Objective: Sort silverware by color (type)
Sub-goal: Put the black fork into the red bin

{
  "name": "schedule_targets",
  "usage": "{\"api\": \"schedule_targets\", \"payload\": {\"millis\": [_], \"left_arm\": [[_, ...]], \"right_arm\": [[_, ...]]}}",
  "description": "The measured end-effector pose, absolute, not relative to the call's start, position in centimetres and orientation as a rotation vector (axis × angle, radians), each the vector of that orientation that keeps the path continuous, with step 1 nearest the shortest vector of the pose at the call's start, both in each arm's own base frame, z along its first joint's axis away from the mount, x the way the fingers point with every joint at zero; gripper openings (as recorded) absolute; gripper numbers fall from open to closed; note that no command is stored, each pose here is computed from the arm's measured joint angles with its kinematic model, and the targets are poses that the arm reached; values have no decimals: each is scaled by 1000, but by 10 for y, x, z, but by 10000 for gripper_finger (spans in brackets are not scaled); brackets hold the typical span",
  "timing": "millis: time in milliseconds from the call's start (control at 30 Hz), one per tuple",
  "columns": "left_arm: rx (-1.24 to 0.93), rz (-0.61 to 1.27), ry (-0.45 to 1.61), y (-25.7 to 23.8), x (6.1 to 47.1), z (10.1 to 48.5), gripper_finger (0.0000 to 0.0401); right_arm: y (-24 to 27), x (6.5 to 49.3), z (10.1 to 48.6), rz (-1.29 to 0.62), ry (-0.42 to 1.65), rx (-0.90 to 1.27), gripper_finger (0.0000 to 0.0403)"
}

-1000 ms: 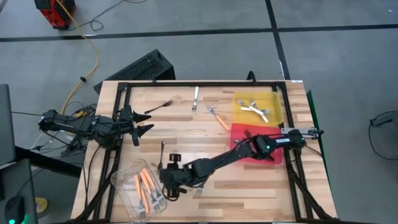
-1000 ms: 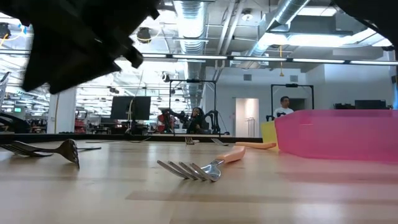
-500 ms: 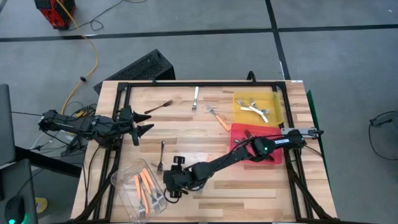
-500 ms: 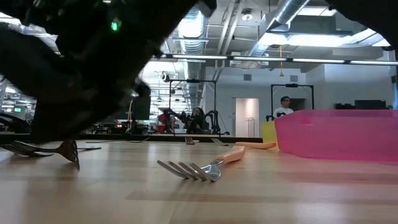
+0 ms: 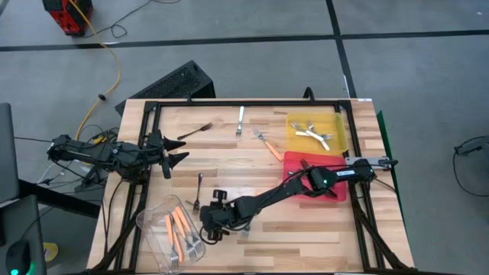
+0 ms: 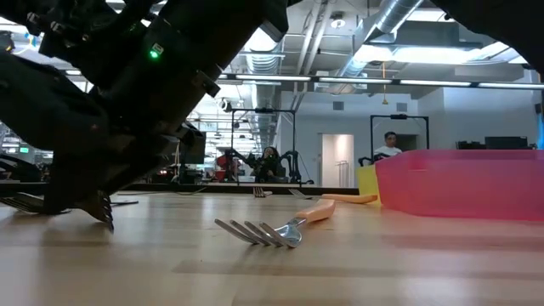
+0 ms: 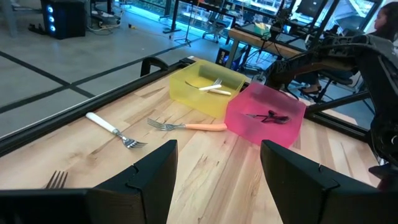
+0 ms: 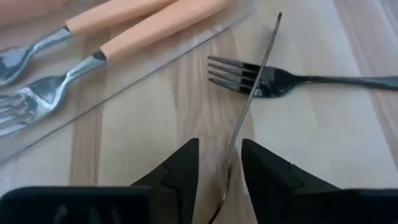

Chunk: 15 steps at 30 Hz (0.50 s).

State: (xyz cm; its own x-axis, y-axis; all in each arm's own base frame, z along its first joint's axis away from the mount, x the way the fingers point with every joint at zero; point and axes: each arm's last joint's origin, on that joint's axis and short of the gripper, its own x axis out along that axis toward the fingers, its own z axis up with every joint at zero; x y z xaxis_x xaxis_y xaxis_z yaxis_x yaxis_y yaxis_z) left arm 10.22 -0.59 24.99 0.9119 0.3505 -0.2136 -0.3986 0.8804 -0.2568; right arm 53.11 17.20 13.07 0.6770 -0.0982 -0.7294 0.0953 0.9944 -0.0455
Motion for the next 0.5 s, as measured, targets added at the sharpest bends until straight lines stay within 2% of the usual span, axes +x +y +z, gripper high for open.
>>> {"api": "schedule_targets", "payload": {"millis": [333, 500], "left_arm": [[-293, 393, 165, -6, 102, 250, 215], [-292, 393, 165, -6, 102, 250, 215]], "right_arm": [[166, 531, 129, -109, 857, 22, 96], [166, 530, 129, -110, 869, 29, 48]]}}
